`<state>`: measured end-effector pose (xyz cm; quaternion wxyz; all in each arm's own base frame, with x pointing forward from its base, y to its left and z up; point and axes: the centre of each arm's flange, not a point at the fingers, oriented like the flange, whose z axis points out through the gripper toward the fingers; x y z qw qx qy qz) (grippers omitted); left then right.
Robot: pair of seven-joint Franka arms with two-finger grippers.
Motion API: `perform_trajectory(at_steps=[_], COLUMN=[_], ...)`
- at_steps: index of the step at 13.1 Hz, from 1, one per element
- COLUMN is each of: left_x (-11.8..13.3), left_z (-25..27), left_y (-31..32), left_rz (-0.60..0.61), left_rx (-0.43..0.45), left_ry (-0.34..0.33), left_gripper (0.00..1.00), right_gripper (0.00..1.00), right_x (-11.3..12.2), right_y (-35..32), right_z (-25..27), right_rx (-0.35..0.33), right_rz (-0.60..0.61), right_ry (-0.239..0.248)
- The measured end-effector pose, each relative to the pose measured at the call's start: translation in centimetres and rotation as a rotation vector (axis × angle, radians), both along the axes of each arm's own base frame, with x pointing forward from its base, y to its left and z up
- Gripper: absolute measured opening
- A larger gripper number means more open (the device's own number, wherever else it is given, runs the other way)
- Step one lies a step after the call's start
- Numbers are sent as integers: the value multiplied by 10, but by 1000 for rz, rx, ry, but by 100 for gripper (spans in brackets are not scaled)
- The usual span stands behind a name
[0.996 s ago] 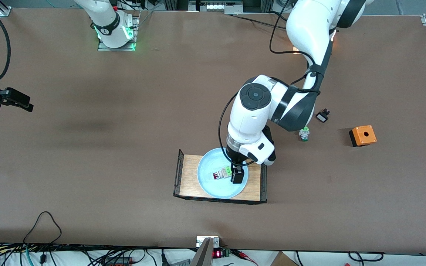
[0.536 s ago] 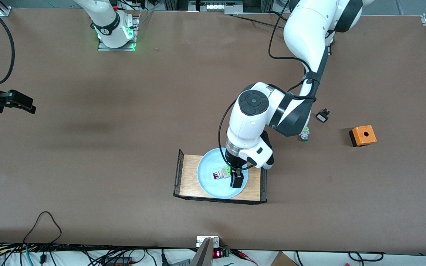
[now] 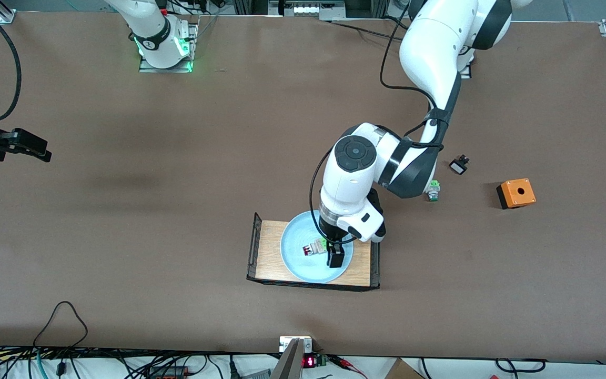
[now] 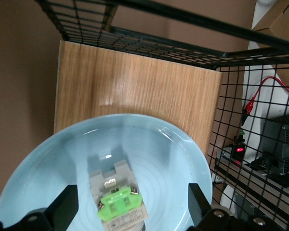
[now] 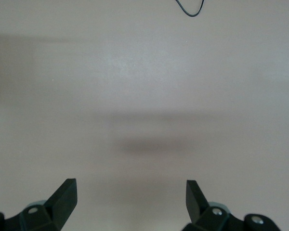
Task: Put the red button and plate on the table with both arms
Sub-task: 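Lower the left gripper and grasp the green-white button on the plate, then lift the button with the left gripper while the right gripper reaches out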
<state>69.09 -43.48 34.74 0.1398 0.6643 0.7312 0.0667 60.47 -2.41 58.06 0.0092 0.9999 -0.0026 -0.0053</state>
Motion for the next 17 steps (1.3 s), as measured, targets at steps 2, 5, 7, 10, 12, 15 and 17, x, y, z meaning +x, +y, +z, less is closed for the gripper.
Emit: perform_trajectory(at_steps=[2, 5, 7, 10, 12, 15, 17], left_x=[0, -2, -2, -1, 0, 3, 3], left_z=[-7, -9, -8, -6, -3, 24, 64], left_y=[-1, -4, -4, -3, -2, 3, 13], left_rz=[-1, -4, -4, -2, -1, -7, -28], left_rx=[7, 14, 15, 16, 15, 20, 30], left_ry=[4, 0, -2, -6, -13, -37, -59], left_gripper=[98, 76, 70, 43, 43, 43, 43], right_gripper=[100, 100, 100, 100, 100, 100, 100], right_x=[0, 0, 0, 0, 1, 1, 1], right_y=[0, 0, 0, 0, 0, 0, 1], right_z=[0, 0, 0, 0, 0, 0, 0], right_rx=[0, 0, 0, 0, 0, 0, 0], right_rz=[0, -1, -1, -1, -1, 0, 1], right_ry=[1, 1, 1, -3, -8, -10, -9])
